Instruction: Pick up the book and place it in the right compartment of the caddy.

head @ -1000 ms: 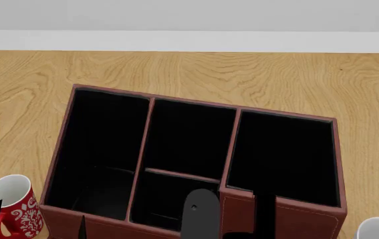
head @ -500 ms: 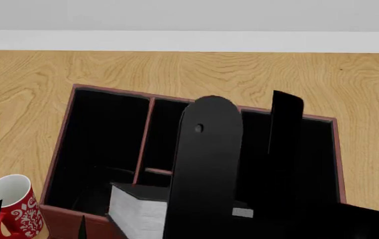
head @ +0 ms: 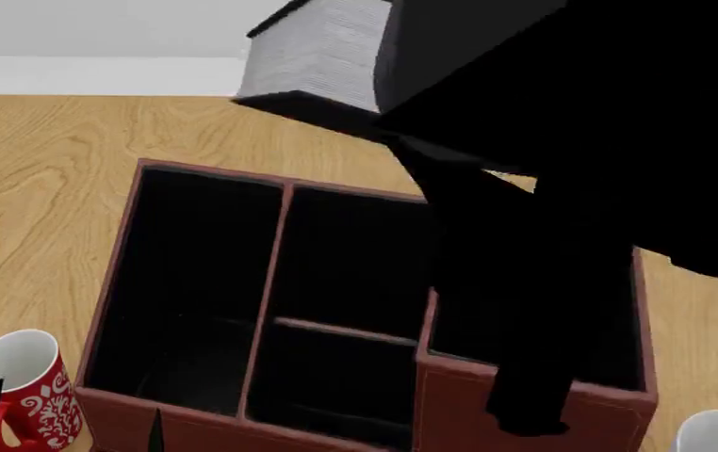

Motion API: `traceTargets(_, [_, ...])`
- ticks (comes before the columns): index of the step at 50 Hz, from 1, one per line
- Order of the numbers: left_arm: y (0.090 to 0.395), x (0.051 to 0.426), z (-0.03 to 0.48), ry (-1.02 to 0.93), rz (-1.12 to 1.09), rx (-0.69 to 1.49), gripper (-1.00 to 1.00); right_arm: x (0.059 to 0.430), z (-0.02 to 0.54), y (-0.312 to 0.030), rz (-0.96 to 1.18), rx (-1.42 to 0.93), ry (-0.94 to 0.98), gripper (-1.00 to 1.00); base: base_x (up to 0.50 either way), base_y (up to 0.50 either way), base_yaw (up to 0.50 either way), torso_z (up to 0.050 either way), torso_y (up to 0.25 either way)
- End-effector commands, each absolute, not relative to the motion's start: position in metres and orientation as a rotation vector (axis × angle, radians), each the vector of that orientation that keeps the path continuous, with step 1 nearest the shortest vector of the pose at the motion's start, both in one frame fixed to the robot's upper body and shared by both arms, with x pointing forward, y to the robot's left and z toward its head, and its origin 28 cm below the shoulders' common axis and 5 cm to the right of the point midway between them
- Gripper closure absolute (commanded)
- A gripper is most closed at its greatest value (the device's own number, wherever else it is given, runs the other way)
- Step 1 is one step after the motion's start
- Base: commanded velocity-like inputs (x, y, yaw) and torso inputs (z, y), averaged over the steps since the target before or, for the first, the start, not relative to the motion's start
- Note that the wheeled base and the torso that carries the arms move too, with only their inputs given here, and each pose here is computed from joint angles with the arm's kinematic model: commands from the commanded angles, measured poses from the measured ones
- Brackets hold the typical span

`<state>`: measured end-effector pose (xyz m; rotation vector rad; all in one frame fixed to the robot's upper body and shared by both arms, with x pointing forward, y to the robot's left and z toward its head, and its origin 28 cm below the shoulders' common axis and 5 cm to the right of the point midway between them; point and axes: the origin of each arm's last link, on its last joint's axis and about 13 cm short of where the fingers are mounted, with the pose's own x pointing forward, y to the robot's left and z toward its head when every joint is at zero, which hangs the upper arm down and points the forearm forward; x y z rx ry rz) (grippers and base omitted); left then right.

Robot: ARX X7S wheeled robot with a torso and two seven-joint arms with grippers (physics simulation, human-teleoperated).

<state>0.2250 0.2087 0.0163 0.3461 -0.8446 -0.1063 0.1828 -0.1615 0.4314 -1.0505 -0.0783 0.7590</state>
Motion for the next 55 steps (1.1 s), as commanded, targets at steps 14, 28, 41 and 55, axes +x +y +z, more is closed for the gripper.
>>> traceTargets(14, [0.209, 0.225, 0.016, -0.852, -0.121, 0.349, -1.0, 0.254, 0.521, -0.183, 0.595, -1.037, 0.249, 1.0, 0.0, 0.0, 0.0, 0.0, 0.001])
traceTargets(28, [0.209, 0.225, 0.016, -0.855, -0.114, 0.344, -1.0, 0.274, 0.528, -0.188, 0.639, -1.032, 0.524, 1.0, 0.0, 0.0, 0.0, 0.0, 0.001])
traceTargets(41, [0.209, 0.225, 0.016, -0.851, -0.101, 0.336, -1.0, 0.285, 0.511, -0.198, 0.67, -1.055, 0.699, 1.0, 0.0, 0.0, 0.0, 0.0, 0.001])
traceTargets(55, [0.209, 0.225, 0.016, -0.85, -0.087, 0.329, -1.0, 0.313, 0.461, -0.17, 0.737, -1.073, 0.753, 1.0, 0.0, 0.0, 0.0, 0.0, 0.001])
